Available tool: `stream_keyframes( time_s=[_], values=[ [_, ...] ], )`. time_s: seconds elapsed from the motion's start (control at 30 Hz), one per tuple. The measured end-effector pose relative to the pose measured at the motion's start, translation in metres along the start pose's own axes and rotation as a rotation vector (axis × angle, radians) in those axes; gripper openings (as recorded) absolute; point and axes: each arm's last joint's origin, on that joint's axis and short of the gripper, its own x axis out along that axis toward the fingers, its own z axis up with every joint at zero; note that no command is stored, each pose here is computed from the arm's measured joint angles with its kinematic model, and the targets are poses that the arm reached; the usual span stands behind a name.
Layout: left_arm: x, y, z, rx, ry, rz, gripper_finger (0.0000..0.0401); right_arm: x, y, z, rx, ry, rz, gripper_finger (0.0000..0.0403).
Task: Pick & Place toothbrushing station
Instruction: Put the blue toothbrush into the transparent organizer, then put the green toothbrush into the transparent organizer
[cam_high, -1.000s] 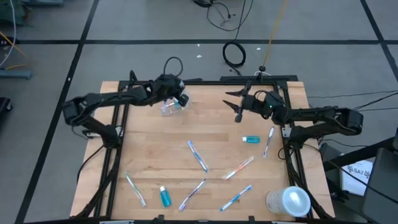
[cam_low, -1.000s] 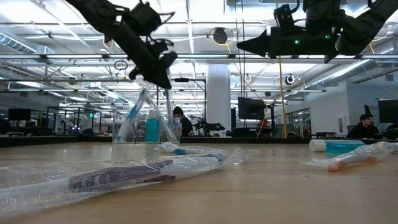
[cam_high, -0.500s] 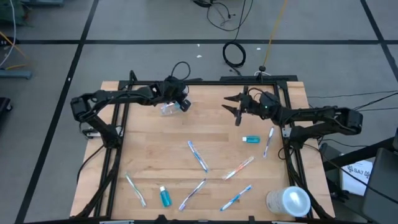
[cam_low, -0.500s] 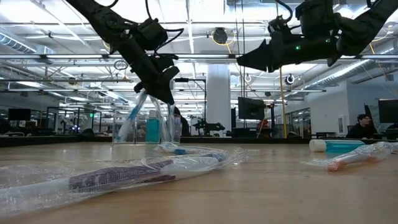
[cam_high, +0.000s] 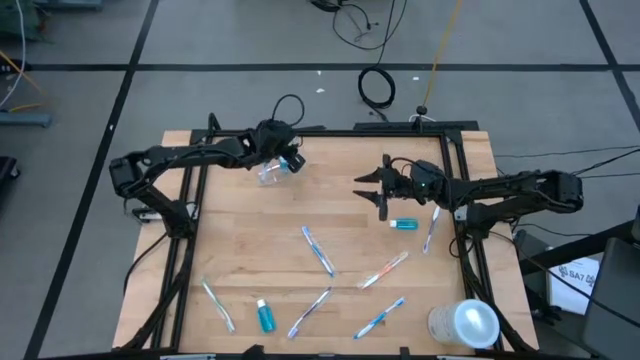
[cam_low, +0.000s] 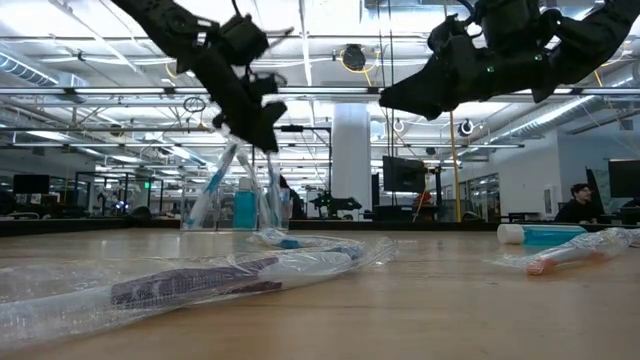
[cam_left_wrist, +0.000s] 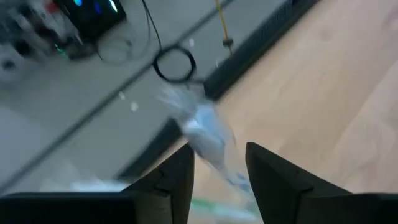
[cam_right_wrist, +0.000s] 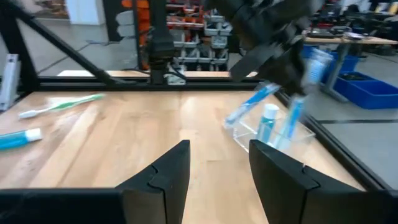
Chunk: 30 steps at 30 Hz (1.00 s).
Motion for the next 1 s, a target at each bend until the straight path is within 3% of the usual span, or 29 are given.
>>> stream_keyframes(
  time_s=[0.2,0.47,0.67,1.0],
  values=[
    [-0.028,-0.003,0.033,0.065,-0.02,0.012,0.0152,0.001,0.008,0.001,-0.006,-0.002,0.033,0.0155],
    [-0.079,-0.023,0.046,0.155,0.17,-0.077,0.0152,0.002,0.014,-0.003,0.072,0.04,0.059,0.0155],
    [-0.114,-0.049,0.018,0.195,0.386,-0.163,0.0152,0.002,0.013,-0.003,0.074,0.038,0.054,0.0155],
    [-0.172,-0.102,-0.036,0.071,0.628,-0.224,0.0152,0.002,0.013,0.0,0.006,0.013,0.05,0.0155]
  ],
)
